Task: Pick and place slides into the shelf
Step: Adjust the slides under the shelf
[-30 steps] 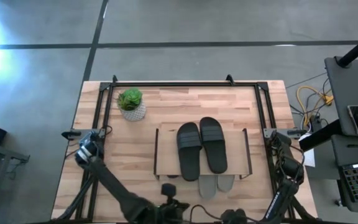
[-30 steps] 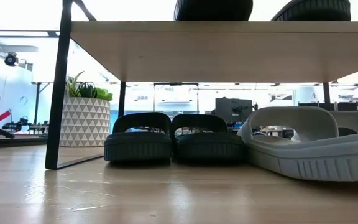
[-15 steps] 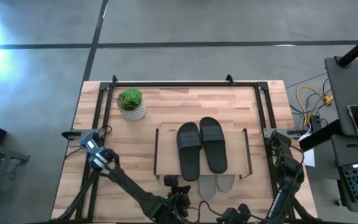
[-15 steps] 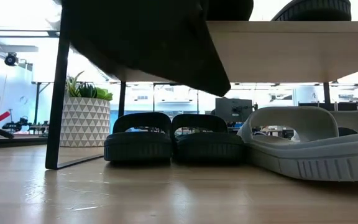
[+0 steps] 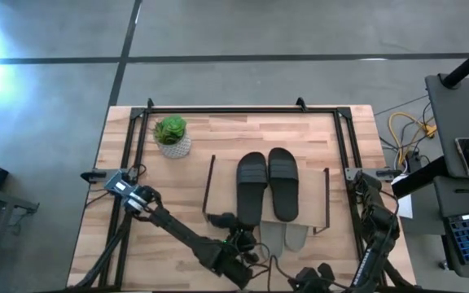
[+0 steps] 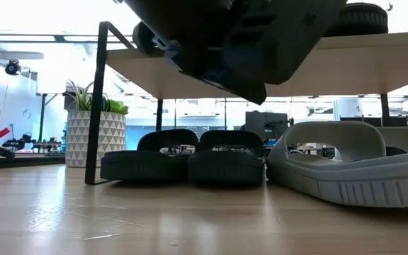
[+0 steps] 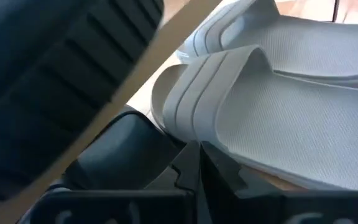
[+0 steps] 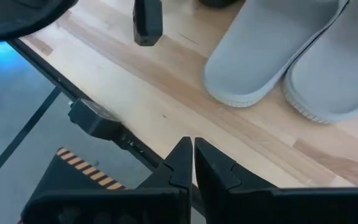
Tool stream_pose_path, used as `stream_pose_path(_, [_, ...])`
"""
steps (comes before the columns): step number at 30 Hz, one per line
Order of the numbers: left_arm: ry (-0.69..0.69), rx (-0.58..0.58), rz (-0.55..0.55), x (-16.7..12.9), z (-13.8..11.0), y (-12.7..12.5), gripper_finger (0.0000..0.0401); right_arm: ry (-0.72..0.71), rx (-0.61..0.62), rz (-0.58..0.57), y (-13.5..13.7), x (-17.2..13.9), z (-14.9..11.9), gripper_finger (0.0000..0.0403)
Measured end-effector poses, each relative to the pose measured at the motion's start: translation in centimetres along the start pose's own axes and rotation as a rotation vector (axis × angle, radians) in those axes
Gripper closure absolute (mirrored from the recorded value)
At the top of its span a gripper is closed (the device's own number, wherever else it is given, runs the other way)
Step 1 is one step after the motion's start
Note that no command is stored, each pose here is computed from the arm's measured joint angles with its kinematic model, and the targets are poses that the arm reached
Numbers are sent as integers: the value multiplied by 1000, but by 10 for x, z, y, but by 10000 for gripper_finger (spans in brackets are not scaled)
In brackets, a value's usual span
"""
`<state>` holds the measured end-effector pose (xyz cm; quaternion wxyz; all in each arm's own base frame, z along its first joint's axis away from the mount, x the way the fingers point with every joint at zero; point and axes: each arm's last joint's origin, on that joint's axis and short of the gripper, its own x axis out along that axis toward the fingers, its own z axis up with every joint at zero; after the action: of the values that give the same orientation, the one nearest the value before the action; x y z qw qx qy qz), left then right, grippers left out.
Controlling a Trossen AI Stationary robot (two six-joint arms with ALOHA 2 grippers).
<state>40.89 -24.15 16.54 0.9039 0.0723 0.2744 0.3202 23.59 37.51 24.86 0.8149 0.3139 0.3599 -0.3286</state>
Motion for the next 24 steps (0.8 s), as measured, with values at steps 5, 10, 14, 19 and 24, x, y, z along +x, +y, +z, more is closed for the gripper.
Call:
stream_pose_path(5, [14,-18,-53,-13,-5,-7,401,3,11,3,-1,-2,-2,392])
stream_pose_path(10, [22,-35,-202,-48,-15,-26,401,75,20,-29,-4,-5,-8,392])
stream_pose_path(14, [-34,-50,-285,-88,-21,-39,401,176,141,-79,-12,-15,-23,392])
stream_pose_path(19, [-58,-88,-392,-128,-13,-43,401,406,163,-185,-15,-15,-49,392])
stream_pose_path(24, [-34,-149,-524,-156,8,-31,401,447,192,-207,-2,17,-60,392])
